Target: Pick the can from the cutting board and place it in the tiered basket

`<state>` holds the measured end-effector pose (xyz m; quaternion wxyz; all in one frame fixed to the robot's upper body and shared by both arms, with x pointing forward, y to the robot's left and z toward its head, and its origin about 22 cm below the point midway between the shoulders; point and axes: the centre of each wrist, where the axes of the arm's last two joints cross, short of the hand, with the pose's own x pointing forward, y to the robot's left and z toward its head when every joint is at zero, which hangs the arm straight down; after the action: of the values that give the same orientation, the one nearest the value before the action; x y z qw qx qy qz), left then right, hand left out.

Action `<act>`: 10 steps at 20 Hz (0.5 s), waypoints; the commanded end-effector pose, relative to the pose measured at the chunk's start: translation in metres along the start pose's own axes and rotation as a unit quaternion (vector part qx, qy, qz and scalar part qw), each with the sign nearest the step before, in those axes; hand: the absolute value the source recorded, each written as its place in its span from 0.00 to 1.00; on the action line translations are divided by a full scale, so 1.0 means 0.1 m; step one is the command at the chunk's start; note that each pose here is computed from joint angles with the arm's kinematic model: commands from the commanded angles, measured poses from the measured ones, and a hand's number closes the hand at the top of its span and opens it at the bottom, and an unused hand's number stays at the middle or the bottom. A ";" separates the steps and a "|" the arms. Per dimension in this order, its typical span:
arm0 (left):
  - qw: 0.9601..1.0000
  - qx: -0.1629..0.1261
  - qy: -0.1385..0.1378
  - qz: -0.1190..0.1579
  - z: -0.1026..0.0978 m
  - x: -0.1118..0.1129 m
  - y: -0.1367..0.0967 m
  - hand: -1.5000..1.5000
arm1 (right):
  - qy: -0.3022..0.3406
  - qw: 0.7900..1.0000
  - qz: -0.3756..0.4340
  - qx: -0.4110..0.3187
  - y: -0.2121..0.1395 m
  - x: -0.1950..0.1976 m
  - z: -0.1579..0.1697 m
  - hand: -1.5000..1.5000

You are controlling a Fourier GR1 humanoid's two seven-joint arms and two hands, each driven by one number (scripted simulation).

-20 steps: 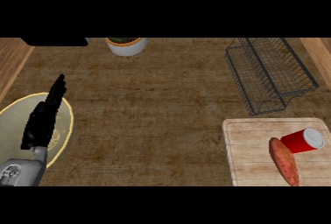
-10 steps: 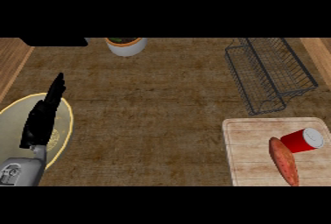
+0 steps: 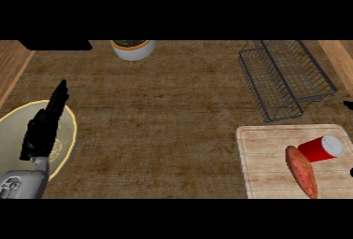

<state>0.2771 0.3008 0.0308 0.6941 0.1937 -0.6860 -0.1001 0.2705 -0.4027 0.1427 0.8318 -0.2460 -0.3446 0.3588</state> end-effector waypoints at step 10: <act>1.000 -0.003 0.000 -0.002 -0.01 -0.08 0.17 0.50 | 0.001 0.997 0.057 -0.043 0.34 0.05 -0.01 0.00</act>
<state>0.2780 0.3021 0.0281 0.6930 0.1949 -0.6867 -0.1012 0.2587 -0.3896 0.1337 0.8057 -0.2937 -0.3391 0.3868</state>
